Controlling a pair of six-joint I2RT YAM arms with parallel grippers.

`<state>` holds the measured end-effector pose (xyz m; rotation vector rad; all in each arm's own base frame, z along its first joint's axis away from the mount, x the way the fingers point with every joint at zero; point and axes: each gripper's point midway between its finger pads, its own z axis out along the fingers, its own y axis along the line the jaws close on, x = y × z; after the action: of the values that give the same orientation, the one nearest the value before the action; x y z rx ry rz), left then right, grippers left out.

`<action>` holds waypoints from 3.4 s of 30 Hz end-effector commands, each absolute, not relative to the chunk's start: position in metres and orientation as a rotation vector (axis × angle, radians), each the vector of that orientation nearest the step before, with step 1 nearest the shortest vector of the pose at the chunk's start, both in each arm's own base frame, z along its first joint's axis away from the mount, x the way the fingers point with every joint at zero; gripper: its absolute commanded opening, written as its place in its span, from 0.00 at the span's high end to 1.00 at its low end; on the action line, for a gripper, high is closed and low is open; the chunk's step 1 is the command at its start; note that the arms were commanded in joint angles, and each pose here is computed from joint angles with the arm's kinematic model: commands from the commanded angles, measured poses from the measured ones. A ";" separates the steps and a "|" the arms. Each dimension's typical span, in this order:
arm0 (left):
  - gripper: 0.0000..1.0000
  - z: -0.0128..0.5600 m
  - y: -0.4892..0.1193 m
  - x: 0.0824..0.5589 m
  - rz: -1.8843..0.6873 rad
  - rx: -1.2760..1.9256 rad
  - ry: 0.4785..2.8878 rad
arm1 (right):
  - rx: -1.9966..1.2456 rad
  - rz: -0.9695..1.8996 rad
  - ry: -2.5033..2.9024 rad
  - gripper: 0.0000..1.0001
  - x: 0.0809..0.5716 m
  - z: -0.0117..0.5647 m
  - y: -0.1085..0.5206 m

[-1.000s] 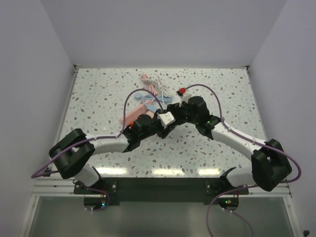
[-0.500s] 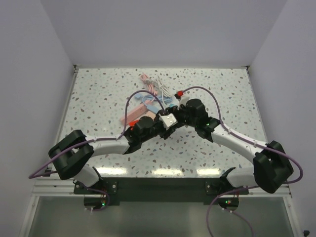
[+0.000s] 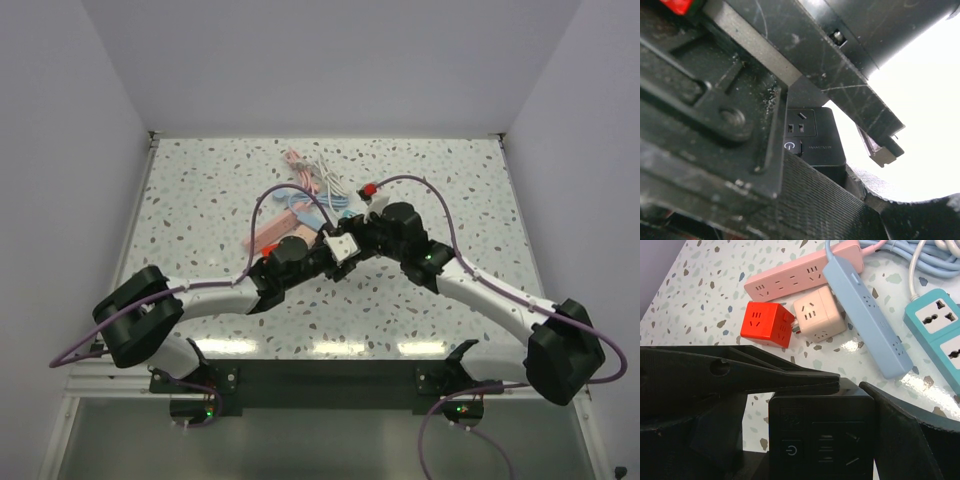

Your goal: Insert the plug

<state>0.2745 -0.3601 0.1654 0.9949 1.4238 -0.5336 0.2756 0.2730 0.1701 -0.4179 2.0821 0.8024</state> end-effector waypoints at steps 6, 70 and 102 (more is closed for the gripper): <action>1.00 0.225 -0.350 0.305 -0.447 0.826 1.311 | -0.517 0.827 2.136 0.03 0.240 0.162 0.266; 0.11 0.199 -0.308 0.267 -0.764 1.055 1.322 | -0.618 0.429 2.221 1.00 0.400 0.127 0.198; 0.09 0.190 -0.301 0.287 -0.712 0.965 1.432 | -0.514 0.383 2.260 1.00 0.420 0.110 0.198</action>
<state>0.2790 -0.2977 0.1869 0.9836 1.4089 -0.7025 0.4054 0.1842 0.0843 -0.3952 2.3620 0.3491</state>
